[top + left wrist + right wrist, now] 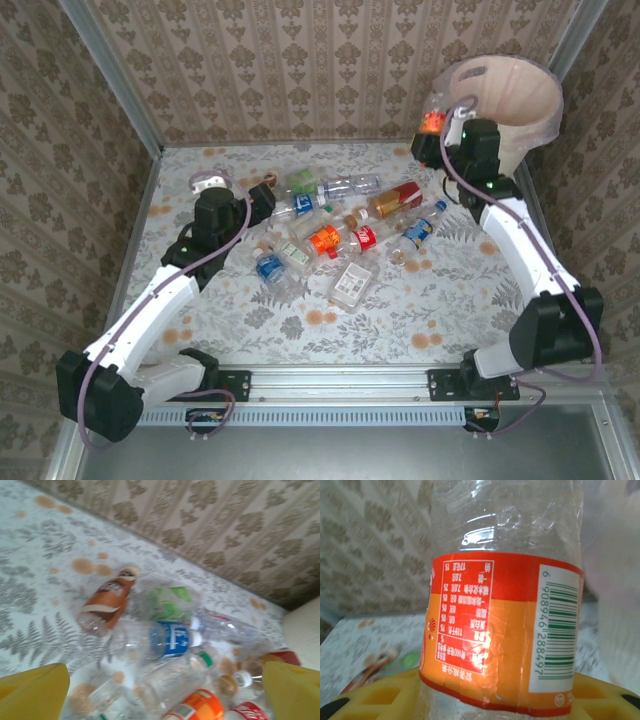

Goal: Put the plastic bottles in the bin

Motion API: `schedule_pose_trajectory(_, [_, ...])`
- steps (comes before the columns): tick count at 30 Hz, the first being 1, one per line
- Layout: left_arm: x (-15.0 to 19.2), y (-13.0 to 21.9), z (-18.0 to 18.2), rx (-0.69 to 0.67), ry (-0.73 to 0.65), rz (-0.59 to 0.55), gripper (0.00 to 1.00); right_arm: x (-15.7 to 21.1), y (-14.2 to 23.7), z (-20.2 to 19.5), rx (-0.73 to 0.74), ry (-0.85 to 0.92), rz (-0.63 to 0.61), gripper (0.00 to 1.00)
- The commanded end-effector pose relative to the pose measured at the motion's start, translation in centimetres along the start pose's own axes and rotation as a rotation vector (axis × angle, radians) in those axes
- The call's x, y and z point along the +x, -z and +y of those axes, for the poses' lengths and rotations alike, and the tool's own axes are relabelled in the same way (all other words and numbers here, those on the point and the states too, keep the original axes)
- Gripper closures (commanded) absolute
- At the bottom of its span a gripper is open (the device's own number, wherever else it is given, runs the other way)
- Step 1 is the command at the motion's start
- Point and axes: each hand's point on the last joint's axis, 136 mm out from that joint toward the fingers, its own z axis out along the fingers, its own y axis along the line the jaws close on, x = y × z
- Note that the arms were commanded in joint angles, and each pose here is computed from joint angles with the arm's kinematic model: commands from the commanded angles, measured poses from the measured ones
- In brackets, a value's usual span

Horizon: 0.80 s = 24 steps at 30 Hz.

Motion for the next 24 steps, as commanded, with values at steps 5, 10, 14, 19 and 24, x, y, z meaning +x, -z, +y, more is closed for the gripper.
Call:
schedule_pose_trajectory(5, [0.9,-0.3,3.8,-0.117,0.041,0.014,0.00,-7.1,-3.1,-6.0,0.225,0.052,-0.075,0.53])
schedule_pose_trajectory(10, [1.2,-0.3,4.4,-0.130,0.050,0.017,0.00,-9.9,-5.0,-9.3,0.325,0.037,-0.092,0.53])
schedule_pose_trajectory(14, [1.3,-0.3,4.8,-0.138,0.054,0.018,0.00,-10.8,-6.2,-12.9,0.456,0.042,-0.084,0.52])
schedule_pose_trajectory(19, [1.6,-0.5,5.4,-0.155,0.060,0.024,0.00,-9.2,-7.8,-16.1,0.510,0.056,0.022,0.52])
schedule_pose_trajectory(24, [2.3,-0.4,6.3,-0.178,0.082,0.028,0.00,-7.2,-8.8,-16.3,0.421,0.041,0.118,0.50])
